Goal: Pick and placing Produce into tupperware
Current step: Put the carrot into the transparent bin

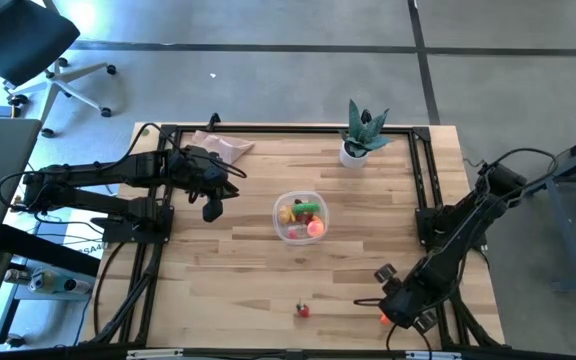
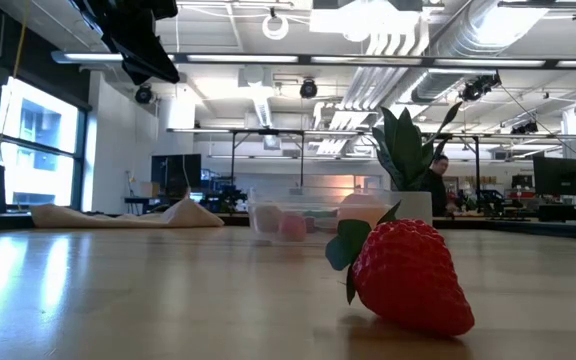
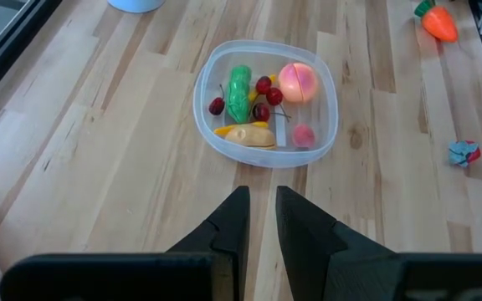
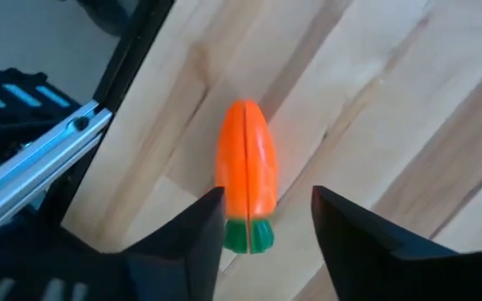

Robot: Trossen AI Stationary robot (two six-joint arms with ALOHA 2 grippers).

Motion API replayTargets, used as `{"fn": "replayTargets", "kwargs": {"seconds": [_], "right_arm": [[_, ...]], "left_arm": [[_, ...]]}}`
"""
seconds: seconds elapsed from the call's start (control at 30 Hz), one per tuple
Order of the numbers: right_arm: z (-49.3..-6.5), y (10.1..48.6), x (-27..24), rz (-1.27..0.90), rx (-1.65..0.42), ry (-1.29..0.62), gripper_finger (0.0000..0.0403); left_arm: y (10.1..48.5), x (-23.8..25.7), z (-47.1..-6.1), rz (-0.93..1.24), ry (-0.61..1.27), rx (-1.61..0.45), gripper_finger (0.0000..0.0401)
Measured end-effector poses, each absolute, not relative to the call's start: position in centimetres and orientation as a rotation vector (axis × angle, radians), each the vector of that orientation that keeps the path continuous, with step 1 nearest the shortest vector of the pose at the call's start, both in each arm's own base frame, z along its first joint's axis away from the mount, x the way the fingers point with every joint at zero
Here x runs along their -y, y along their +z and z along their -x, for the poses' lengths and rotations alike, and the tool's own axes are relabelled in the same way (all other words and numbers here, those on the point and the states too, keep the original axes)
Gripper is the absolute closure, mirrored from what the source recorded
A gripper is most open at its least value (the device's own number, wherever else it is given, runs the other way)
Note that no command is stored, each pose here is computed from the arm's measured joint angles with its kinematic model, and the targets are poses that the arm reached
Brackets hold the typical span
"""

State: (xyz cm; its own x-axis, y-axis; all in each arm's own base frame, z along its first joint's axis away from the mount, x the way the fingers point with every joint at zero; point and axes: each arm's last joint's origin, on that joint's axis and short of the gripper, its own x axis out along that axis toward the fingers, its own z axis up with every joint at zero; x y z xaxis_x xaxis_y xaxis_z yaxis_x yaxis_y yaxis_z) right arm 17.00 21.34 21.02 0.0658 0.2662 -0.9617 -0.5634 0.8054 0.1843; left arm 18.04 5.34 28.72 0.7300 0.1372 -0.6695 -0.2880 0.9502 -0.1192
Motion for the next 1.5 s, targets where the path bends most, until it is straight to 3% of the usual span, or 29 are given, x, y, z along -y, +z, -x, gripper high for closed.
{"fn": "replayTargets", "kwargs": {"seconds": [0.27, 1.0, 1.5], "right_arm": [[-17.0, 20.5, -21.6, 0.231, -1.355, 0.592, 0.0186], [-17.7, 14.1, -23.0, 0.264, -1.556, 0.565, 0.0187], [-17.9, 13.8, -23.2, 0.228, -1.559, 0.527, 0.0194]], "left_arm": [[28.7, -5.3, -18.0, 0.222, 0.237, -0.716, 0.035], [28.7, -5.3, -18.0, 0.221, 0.236, -0.716, 0.035], [28.7, -5.3, -18.0, 0.221, 0.236, -0.716, 0.035]]}}
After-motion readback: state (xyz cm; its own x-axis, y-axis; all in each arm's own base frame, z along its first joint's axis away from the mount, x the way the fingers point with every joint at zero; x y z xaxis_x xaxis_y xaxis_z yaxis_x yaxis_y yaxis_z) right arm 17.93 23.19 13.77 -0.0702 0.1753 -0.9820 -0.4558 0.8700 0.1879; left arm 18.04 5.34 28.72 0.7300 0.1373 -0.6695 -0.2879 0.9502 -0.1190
